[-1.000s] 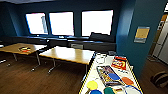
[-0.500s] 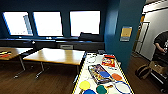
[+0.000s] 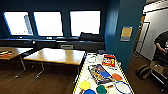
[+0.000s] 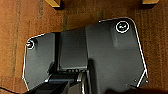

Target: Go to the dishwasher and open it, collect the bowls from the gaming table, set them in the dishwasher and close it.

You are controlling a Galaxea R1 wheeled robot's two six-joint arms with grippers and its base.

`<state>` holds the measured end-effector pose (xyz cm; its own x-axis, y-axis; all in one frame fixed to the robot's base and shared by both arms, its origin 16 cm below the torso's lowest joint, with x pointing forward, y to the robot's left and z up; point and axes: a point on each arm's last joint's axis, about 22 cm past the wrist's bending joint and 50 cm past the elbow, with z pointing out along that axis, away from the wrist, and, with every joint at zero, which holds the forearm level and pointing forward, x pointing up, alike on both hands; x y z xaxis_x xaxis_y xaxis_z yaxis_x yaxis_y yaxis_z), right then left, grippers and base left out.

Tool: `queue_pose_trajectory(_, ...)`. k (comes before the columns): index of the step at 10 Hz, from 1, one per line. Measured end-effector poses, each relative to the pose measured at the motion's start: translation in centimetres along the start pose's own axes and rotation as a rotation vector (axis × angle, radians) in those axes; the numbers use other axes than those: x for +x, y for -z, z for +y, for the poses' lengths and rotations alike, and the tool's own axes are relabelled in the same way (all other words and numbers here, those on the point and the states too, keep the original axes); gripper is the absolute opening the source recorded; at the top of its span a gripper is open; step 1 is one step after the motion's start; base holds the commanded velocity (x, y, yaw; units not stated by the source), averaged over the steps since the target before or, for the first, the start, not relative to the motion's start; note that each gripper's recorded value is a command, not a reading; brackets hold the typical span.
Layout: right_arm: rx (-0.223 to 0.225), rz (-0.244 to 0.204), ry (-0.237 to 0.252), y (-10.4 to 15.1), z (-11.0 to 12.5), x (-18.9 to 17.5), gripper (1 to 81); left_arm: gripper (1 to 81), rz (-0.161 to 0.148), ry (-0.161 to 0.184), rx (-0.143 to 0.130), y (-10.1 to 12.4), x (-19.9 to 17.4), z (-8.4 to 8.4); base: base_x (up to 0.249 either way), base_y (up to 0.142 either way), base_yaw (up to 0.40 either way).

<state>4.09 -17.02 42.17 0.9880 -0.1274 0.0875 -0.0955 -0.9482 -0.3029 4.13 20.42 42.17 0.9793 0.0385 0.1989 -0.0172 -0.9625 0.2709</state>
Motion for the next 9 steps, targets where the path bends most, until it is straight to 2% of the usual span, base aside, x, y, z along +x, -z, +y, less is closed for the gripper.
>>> queue_pose_trajectory(4, 0.006, -0.001, -0.001, 0.2, 0.4, 0.0, 81.1, 81.1, 0.001, -0.001, 0.001, 0.0, 0.0, -0.1, 0.0, 0.0, 0.0)
queue_pose_trajectory(6, 0.016, -0.002, -0.001, 0.5, 0.9, 0.1, 81.1, 81.1, 0.002, -0.002, 0.008, 0.3, 0.1, -1.2, 0.0, 0.0, 0.0)
queue_pose_trajectory(7, 0.034, -0.003, -0.003, 0.7, 0.6, 0.1, 81.1, 81.1, 0.004, -0.002, 0.005, 0.5, 0.2, -1.5, 0.0, 0.0, 0.0)
queue_pose_trajectory(9, 0.075, -0.007, -0.006, 1.2, 0.2, 0.2, 81.1, 81.1, 0.01, 0.006, -0.036, 0.7, 0.4, -0.8, 0.0, 0.0, 0.0)
